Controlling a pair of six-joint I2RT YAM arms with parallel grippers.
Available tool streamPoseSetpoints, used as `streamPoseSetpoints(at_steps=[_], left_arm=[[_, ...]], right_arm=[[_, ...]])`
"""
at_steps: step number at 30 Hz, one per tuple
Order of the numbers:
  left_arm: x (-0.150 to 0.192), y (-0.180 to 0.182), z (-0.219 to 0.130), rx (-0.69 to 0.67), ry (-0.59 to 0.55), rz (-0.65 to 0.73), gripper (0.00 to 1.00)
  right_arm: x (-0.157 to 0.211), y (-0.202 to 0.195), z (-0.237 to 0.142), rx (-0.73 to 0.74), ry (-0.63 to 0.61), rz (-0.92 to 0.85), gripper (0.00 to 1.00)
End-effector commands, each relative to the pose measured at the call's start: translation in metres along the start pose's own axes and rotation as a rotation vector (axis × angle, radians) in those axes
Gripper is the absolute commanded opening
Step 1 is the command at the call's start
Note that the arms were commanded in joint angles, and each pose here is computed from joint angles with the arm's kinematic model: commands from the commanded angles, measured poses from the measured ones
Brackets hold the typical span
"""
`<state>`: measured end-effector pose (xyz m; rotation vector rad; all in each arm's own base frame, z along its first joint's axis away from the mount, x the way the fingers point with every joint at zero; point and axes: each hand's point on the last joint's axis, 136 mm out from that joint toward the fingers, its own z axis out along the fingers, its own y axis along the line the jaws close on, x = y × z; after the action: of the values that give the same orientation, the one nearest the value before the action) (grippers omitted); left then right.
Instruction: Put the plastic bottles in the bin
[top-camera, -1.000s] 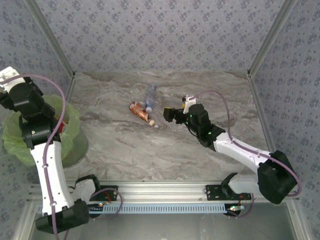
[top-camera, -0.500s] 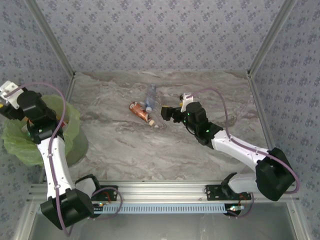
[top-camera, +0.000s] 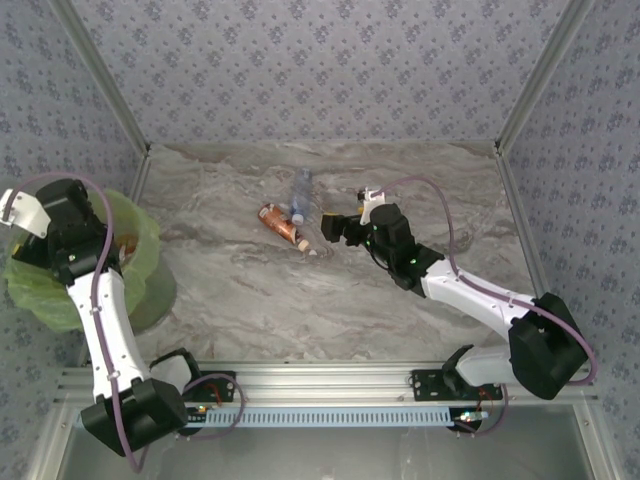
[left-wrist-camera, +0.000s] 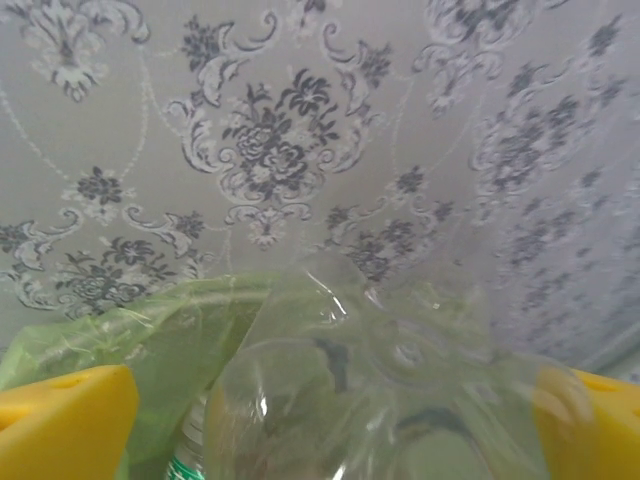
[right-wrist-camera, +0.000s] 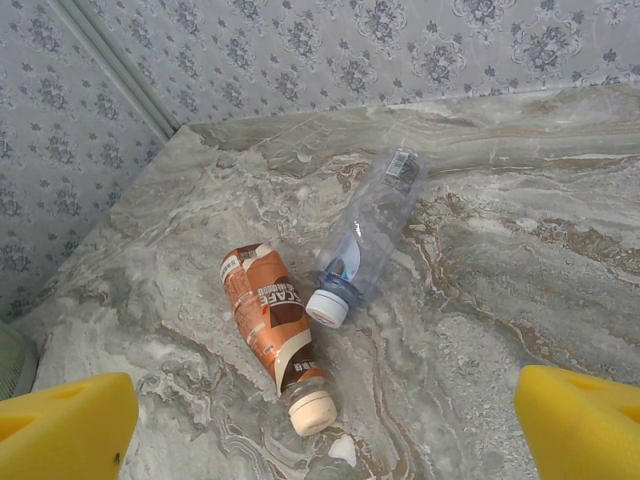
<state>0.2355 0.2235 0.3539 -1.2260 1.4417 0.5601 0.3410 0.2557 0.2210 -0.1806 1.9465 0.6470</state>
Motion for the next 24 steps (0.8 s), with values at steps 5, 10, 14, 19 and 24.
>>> streamPoseSetpoints(at_steps=[5, 10, 14, 19, 24], left_arm=[[-0.01, -0.025, -0.037, 0.203, 0.111, -0.016, 0.99], [-0.035, -0.041, -0.052, 0.276, 0.113, 0.024, 0.99], [-0.021, -0.054, -0.039, 0.301, 0.15, 0.06, 0.96], [-0.012, -0.069, -0.01, 0.297, 0.146, 0.139, 0.72], [-0.01, -0.067, 0.009, 0.232, 0.132, 0.129, 0.64]], right_arm=[[-0.006, 0.005, 0.002, -0.004, -0.009, -0.011, 0.99], [-0.002, 0.004, 0.006, 0.0, 0.004, -0.008, 0.99], [-0.001, 0.004, 0.009, -0.001, 0.009, 0.003, 0.99], [-0.001, 0.005, 0.008, 0.002, 0.019, -0.002, 0.99], [0.003, 0.0, 0.006, 0.018, 0.025, -0.006, 0.99]])
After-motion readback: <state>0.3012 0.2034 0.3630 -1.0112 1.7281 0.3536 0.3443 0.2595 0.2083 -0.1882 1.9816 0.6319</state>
